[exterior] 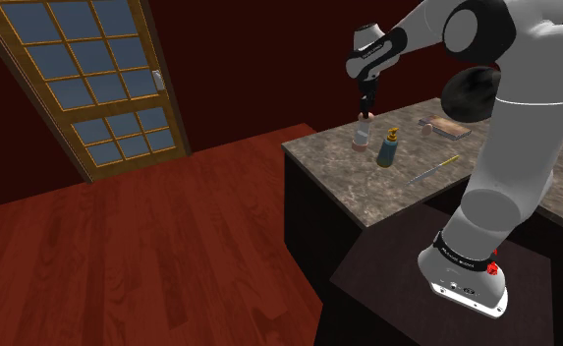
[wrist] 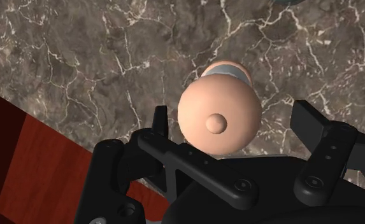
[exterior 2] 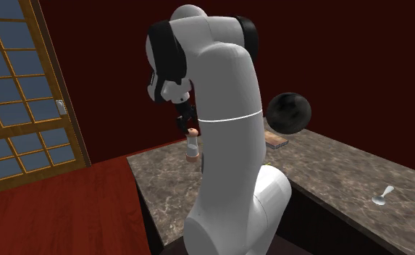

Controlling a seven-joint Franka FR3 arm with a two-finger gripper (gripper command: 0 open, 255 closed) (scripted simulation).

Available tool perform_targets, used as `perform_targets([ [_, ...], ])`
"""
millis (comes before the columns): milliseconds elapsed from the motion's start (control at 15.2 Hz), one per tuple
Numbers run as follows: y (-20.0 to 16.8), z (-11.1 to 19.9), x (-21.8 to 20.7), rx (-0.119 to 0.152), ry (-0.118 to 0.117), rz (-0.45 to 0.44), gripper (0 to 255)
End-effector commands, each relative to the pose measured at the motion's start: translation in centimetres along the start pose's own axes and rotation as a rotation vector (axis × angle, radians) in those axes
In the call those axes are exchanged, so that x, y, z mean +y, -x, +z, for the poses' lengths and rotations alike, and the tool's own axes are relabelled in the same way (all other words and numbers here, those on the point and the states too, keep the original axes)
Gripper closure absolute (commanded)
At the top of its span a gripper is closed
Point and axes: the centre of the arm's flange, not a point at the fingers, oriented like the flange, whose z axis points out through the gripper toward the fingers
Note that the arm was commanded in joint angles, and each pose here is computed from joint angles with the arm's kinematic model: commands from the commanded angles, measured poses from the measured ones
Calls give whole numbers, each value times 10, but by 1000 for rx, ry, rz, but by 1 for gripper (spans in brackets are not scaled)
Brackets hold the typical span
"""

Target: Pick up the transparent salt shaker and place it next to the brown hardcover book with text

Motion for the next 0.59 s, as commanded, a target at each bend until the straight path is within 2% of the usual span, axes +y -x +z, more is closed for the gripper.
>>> perform_targets([
  [0,-1,10,2,0,1,-1,0],
  [330,-1,34,2,0,1,-1,0],
  [528,-1,34,2,0,1,-1,0],
])
